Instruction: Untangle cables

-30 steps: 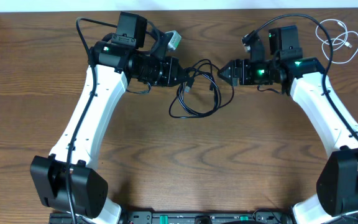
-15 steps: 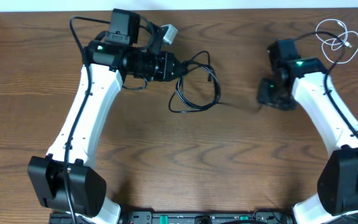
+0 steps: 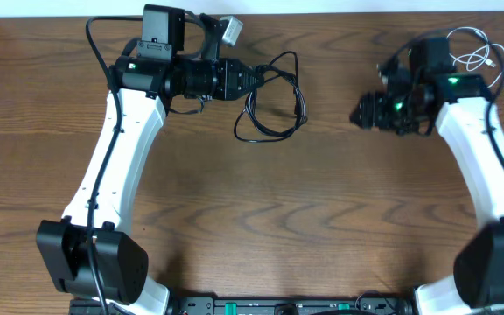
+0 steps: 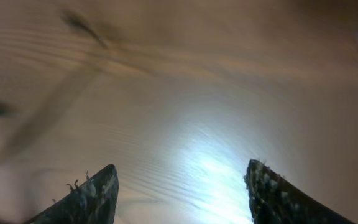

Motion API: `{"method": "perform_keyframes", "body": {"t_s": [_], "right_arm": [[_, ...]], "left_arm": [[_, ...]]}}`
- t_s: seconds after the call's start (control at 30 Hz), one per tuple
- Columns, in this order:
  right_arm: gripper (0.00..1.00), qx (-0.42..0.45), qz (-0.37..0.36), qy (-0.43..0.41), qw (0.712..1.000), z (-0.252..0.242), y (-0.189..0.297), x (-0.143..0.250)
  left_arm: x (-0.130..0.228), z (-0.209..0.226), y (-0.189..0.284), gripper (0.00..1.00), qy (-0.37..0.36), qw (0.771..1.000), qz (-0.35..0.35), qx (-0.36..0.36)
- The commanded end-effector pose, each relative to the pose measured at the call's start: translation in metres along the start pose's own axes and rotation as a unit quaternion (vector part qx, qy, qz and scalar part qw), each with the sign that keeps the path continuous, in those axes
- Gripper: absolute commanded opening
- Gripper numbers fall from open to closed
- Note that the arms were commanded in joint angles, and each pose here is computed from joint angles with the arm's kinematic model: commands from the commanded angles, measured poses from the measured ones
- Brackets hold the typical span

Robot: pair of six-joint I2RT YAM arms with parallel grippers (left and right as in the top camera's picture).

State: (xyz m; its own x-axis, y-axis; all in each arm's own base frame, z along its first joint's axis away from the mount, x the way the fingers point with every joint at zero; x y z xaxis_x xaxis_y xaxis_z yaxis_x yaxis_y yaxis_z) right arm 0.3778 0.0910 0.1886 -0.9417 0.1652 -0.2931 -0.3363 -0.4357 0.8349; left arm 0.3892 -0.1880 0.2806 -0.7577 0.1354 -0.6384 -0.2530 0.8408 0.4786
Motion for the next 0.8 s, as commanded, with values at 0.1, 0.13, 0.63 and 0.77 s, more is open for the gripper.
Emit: {"method": "perform_keyframes", "body": {"t_s": [0.1, 0.13, 0.63, 0.77], "right_arm": [[0.69, -0.14, -0.094, 0.101, 0.98, 0.088, 0.081, -0.01], [0.69, -0.148, -0.088, 0.099, 0.98, 0.092, 0.08, -0.007], [0.62, -0.135, 0.033, -0.007, 0.99, 0.134, -0.002, 0.028], [0.59, -0.134, 0.049, -0.023, 0.989, 0.143, -0.02, 0.033]], "left_arm": [[-0.013, -0.007, 0.001, 0.07, -0.039, 0.999, -0.024, 0.021], [-0.016, -0.007, 0.001, 0.07, -0.044, 0.998, -0.028, 0.021], [-0.023, 0.006, 0.001, 0.07, -0.023, 0.999, -0.042, -0.023], [-0.025, 0.03, 0.004, 0.07, 0.051, 0.992, -0.055, -0.1]]}}
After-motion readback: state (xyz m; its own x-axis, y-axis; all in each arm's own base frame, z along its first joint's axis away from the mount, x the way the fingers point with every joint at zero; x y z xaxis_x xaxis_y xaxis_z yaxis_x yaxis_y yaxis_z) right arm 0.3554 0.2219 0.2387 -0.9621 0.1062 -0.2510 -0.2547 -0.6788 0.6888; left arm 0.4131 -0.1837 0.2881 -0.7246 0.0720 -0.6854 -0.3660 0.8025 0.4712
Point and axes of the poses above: each gripper's point midway between its finger pads, its own y axis back along the fingers, its own z axis along the line the jaws close on, x = y × z, the point moved 2 cm from there along y, back along the fingers, and after that the axes turned 7 degrees about -y, right-handed, at the moved point
